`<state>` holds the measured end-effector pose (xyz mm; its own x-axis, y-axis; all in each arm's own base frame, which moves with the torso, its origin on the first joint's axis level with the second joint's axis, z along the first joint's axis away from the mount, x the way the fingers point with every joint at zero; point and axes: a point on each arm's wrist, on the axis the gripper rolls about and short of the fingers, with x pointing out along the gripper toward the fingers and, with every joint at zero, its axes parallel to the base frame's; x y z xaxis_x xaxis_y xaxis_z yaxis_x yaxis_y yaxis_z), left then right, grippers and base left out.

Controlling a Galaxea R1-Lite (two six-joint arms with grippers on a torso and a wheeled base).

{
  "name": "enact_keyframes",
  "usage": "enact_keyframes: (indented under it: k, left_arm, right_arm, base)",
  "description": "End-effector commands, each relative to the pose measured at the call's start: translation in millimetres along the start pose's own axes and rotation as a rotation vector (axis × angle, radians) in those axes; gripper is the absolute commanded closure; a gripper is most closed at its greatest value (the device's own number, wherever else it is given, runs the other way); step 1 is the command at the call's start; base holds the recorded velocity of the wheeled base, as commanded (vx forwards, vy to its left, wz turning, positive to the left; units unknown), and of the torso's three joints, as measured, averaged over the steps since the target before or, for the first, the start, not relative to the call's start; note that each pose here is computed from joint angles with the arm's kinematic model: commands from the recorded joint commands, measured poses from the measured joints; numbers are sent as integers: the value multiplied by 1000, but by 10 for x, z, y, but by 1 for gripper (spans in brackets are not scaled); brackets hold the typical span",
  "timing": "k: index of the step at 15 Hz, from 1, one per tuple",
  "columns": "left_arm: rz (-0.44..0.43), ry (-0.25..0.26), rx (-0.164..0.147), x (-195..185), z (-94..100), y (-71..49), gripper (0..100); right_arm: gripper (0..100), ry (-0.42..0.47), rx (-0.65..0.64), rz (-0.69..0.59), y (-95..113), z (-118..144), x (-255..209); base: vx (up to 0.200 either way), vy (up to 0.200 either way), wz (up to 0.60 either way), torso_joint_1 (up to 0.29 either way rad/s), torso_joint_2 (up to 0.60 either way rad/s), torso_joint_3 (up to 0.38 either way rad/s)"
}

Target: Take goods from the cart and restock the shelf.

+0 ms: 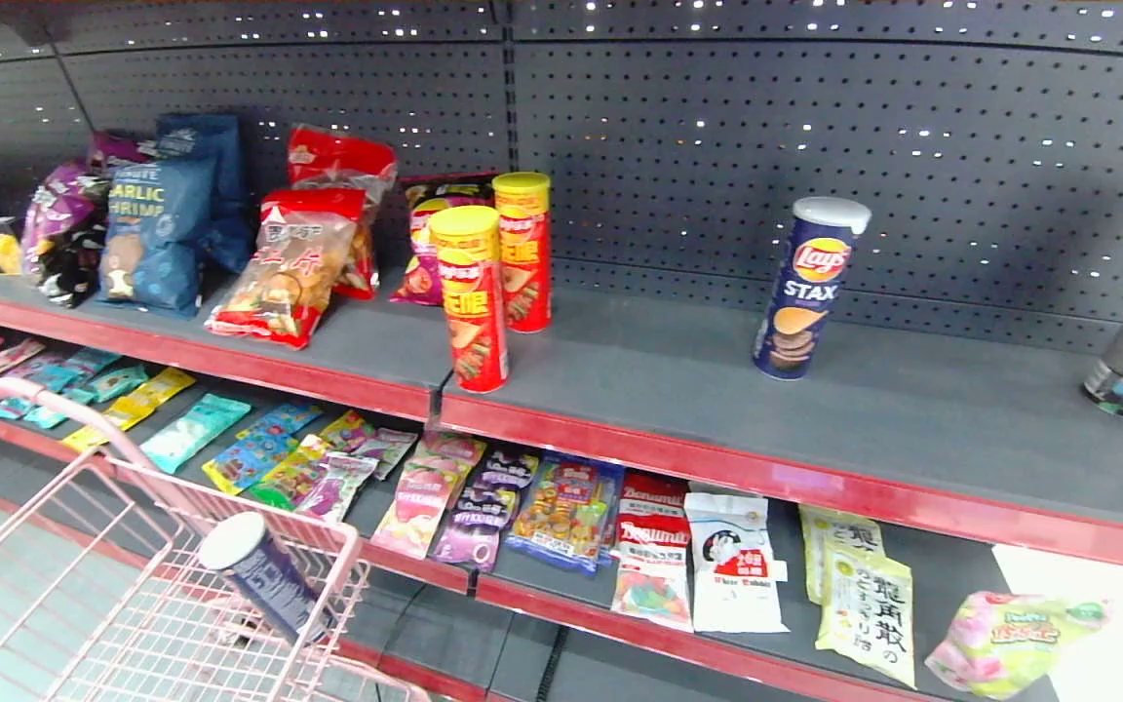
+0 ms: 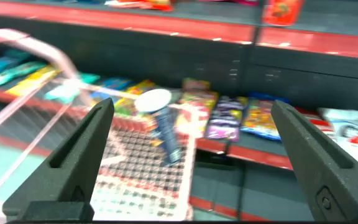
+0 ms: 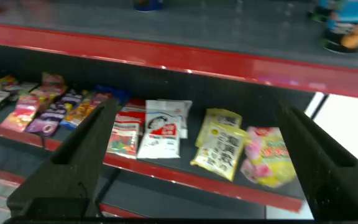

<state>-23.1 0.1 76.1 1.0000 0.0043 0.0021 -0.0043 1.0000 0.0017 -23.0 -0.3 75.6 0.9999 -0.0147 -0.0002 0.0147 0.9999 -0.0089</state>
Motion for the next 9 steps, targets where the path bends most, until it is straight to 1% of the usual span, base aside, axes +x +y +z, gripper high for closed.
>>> enact_keyframes:
  k: [1, 3, 8, 9]
  left_arm:
    - [0, 1, 0, 1, 0, 0, 0]
    - [0, 1, 0, 1, 0, 0, 0]
    - [0, 1, 0, 1, 0, 0, 0]
    - [0, 1, 0, 1, 0, 0, 0]
  right_arm:
    - [0, 1, 0, 1, 0, -1, 1]
    - [0, 1, 0, -1, 0, -1, 1]
    - [0, 1, 1, -1, 0, -1, 1]
    - [0, 1, 3, -1, 0, -1, 1]
  base:
    - [0, 0, 600, -2, -2, -2]
    - [0, 0, 600, 2, -2, 2]
    - [0, 0, 0, 0, 0, 0]
    - [0, 0, 0, -90, 276, 149]
